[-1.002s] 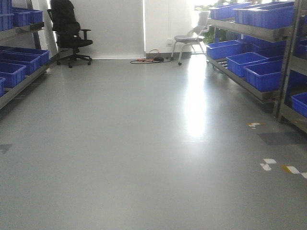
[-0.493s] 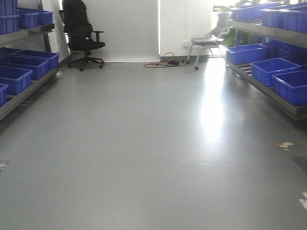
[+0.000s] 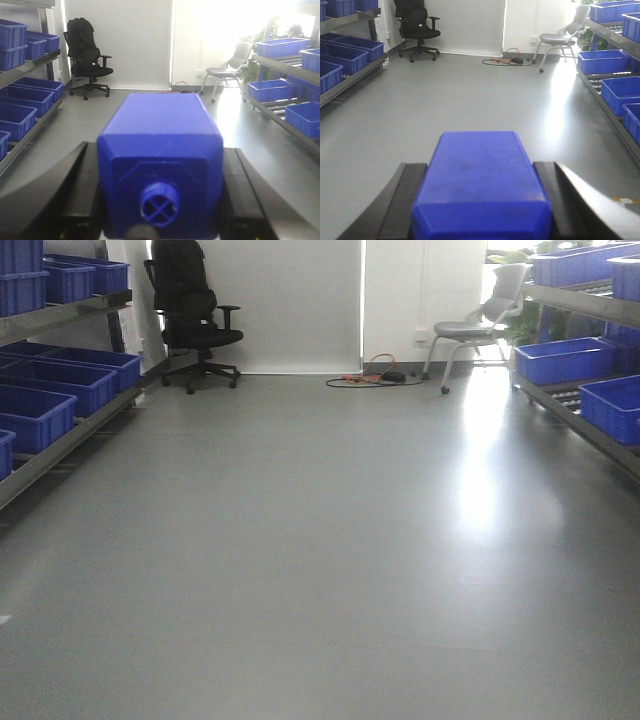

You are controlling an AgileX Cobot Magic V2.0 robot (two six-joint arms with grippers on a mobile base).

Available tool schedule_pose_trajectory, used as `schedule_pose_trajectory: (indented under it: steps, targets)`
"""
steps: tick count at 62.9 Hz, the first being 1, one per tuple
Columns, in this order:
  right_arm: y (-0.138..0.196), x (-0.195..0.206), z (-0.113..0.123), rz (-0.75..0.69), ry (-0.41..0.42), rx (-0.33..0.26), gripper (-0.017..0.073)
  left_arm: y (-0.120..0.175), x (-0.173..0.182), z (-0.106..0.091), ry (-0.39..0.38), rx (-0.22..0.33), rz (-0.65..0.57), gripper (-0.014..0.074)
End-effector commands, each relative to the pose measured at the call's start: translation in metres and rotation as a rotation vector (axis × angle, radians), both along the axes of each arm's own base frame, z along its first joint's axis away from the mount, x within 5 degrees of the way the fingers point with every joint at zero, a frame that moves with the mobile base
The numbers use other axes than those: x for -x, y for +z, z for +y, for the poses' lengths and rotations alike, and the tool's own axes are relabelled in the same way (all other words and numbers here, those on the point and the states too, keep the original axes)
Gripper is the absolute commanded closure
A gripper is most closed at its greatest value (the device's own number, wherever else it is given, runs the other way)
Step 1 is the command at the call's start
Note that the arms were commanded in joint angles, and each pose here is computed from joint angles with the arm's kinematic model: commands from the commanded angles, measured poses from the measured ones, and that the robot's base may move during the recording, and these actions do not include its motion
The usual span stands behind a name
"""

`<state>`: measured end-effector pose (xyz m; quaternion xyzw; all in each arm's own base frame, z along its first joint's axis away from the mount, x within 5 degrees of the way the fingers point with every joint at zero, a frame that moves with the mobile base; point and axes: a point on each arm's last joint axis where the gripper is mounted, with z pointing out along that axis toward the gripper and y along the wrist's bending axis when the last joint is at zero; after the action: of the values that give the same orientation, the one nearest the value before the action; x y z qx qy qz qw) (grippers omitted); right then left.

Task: Pick and sort blue part to right shelf
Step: 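Drive the base along the aisle toward the blue bin shelves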

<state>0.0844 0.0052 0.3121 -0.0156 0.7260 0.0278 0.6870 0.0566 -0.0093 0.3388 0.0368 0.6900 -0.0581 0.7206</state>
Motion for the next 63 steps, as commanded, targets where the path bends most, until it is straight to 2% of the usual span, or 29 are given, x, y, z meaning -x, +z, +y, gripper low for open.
schedule_pose_trajectory:
  steps: [1, 63]
  targets:
    - [0.0178, 0.0009, -0.0005, -0.116, -0.006, 0.000, 0.0137, 0.0169, 0.0014, 0.0013, 0.011, 0.030, -0.106, 0.0332]
    - [0.0178, 0.0009, -0.0005, -0.116, -0.006, 0.000, 0.0137, 0.0169, 0.0014, 0.0013, 0.011, 0.030, -0.106, 0.0332]
